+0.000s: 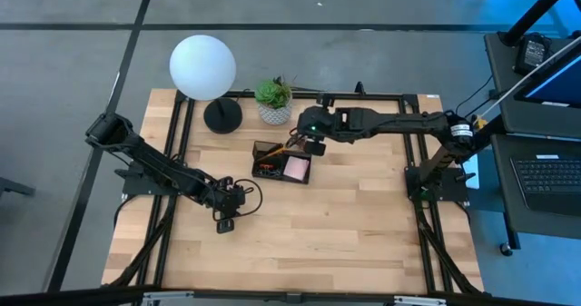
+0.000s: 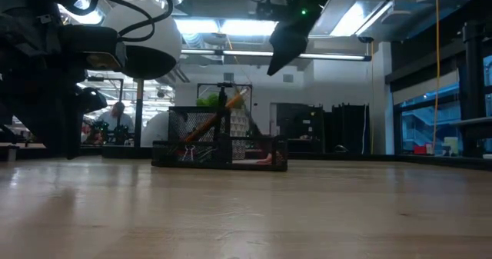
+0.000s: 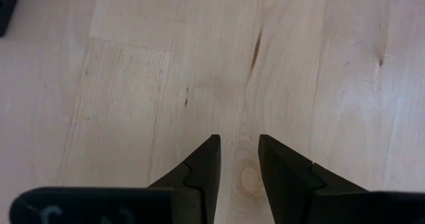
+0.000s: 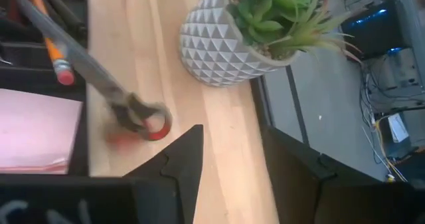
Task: Pick and place office supplies into organizer
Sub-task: Put the black scissors into the black desk organizer
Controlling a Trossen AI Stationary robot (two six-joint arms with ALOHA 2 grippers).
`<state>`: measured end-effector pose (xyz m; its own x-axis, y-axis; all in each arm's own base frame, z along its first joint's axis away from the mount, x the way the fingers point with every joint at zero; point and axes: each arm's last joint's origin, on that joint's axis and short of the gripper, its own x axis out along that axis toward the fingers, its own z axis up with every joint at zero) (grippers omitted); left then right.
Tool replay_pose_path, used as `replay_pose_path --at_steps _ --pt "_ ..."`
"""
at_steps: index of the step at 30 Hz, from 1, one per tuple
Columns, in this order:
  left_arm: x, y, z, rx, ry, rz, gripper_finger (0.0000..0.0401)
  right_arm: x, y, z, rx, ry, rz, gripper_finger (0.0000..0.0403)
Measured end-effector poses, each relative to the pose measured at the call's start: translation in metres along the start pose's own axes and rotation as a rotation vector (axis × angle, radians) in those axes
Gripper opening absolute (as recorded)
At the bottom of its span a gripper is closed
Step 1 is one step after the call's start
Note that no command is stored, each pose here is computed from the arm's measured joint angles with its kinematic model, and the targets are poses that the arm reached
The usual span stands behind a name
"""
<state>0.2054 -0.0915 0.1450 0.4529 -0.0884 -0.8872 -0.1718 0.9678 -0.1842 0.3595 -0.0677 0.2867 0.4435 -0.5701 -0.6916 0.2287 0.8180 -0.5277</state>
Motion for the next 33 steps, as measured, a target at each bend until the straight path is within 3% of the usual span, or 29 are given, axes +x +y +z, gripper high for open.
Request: replay_pose_path --at_steps 29,33 --pt "-0.0001 0.0001 0.0001 -0.01 0.0 0.0 0.0097 -0.0018 0.0025 -0.0003 -0.008 0.004 0.007 0.0159" --pt "-0.0001 0.0 0.0 -0.01 0.0 0.0 0.0097 -0.0024 0.0066 0.0002 -0.027 -0.017 0.088 0.0159"
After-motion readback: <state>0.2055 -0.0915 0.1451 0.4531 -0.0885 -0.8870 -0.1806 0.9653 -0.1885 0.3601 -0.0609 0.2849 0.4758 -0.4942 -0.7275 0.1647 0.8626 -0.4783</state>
